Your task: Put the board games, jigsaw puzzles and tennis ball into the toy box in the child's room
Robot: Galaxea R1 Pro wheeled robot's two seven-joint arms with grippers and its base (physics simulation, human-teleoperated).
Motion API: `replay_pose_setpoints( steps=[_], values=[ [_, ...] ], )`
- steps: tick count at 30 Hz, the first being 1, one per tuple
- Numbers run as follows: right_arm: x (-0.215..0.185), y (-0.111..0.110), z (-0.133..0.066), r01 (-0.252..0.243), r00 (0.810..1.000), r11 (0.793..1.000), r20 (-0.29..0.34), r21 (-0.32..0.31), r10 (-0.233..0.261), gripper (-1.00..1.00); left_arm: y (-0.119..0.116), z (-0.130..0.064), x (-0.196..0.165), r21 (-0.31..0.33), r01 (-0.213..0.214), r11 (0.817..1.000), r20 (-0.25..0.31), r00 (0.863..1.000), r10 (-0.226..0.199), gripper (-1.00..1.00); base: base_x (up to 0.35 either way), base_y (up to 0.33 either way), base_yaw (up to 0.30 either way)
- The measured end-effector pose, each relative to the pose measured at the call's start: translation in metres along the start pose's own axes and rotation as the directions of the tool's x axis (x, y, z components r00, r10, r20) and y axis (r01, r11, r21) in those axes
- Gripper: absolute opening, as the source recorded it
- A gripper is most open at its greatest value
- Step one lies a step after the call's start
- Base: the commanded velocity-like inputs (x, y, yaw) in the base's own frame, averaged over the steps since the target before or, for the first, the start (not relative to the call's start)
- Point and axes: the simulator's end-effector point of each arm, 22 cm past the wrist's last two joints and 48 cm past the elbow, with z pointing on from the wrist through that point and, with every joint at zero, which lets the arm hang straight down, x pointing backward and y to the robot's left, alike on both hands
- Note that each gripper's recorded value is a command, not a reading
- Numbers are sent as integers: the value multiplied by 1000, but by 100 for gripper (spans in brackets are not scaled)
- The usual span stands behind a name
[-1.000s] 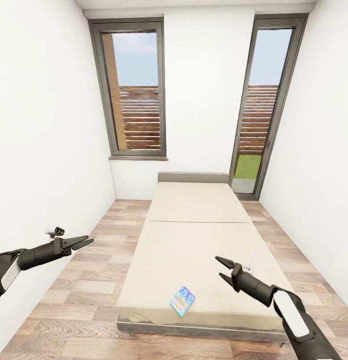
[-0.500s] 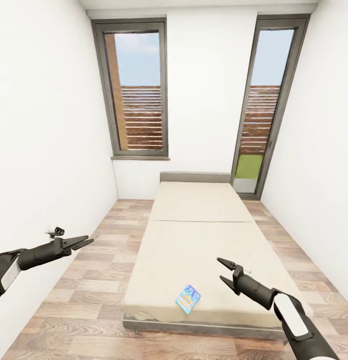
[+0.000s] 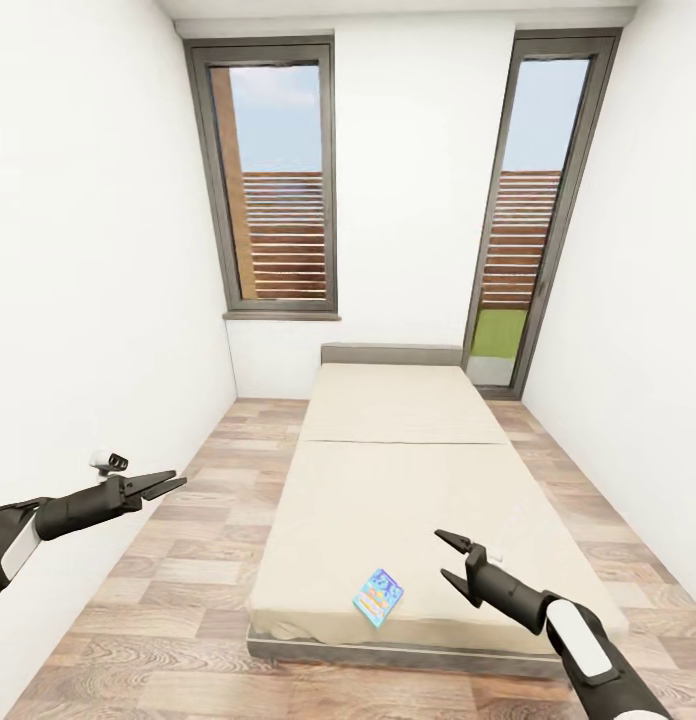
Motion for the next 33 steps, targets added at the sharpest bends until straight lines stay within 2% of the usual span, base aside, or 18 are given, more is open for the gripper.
replay_pose_setpoints(
  steps=[14,22,33],
  values=[
    [-2,-6,4,-2,1000,1000,-2,2,2,100,7,1,1,-1,14,1000,2,1000,-14,100,0,0,0],
    [-7,-11,6,0,1000,1000,-3,5,0,100,13,0,2,-4,53,999,2,999,-53,100,0,0,0],
    [-7,-7,8,-11,1000,1000,-26,-4,11,100,16,-4,0,-12,73,997,4,997,-73,100,0,0,0]
  ],
)
